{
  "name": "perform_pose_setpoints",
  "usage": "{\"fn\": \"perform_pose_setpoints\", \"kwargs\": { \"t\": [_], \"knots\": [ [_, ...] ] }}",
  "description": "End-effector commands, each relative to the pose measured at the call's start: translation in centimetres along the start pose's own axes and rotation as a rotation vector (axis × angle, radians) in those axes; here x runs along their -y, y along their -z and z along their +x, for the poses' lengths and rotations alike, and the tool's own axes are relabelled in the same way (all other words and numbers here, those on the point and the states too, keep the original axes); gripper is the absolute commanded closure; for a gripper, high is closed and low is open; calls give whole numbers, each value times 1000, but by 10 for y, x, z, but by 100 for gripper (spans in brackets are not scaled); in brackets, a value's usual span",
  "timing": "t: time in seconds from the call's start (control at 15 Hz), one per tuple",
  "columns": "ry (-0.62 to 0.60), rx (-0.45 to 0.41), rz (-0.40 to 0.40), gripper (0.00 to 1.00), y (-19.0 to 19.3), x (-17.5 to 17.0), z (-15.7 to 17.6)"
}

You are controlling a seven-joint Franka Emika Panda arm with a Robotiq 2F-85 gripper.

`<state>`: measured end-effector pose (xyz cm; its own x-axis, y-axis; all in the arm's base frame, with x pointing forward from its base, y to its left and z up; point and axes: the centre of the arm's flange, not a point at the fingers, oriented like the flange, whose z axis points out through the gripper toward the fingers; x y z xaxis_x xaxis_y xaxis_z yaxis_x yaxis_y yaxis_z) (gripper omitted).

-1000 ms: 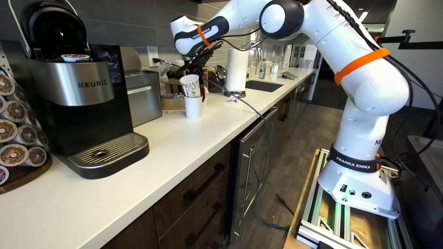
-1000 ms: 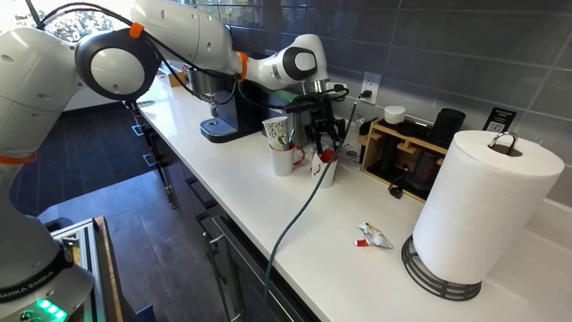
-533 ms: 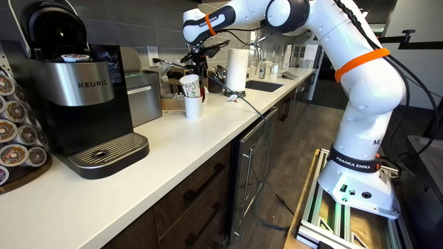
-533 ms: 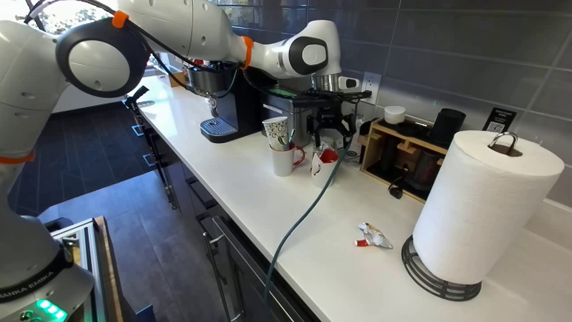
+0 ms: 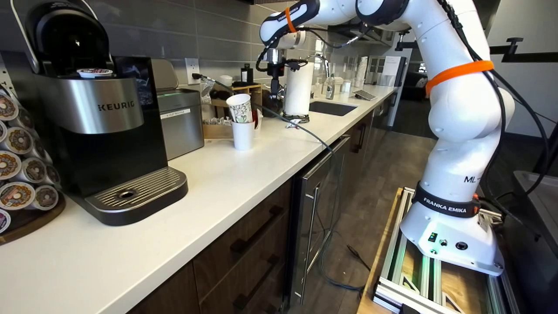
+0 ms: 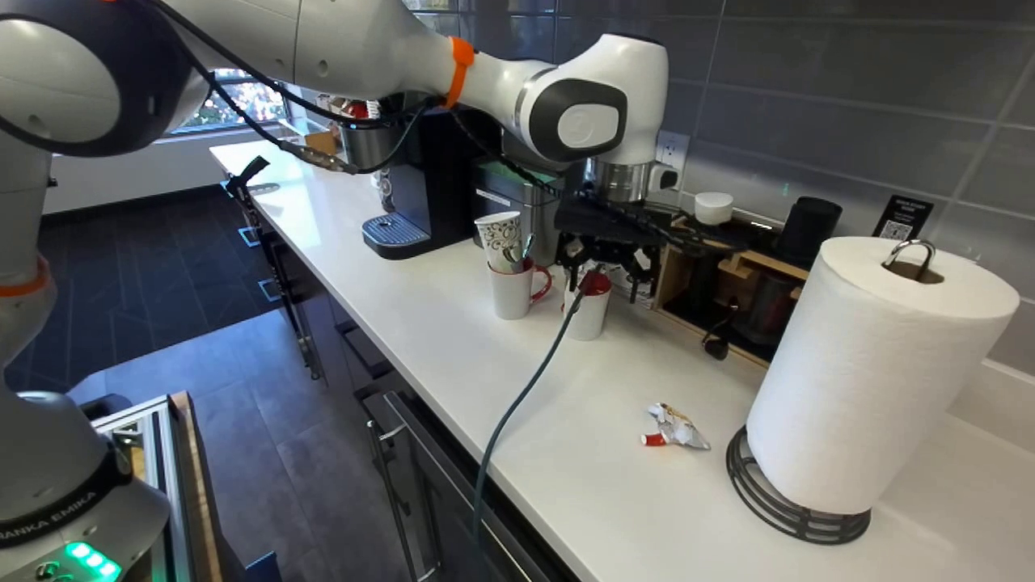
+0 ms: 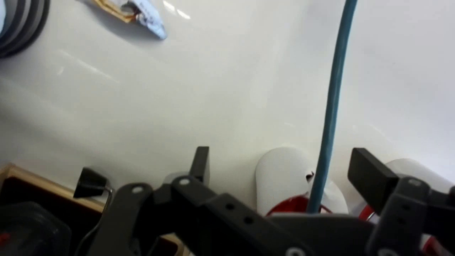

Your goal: Place one red piece inside the broken mug.

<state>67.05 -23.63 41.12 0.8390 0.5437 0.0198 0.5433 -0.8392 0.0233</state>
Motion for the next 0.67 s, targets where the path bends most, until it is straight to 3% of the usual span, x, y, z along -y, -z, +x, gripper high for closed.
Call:
{"fn": "perform_pose_setpoints", "kwargs": {
  "t": [0.0,0.2,0.6],
  "knots": [
    [-66,-80,111,0,-17,16,-67],
    [-205,-111,193,0,-22,28,-111],
    [-547,-92,235,0,-32,60,-224]
  ]
}}
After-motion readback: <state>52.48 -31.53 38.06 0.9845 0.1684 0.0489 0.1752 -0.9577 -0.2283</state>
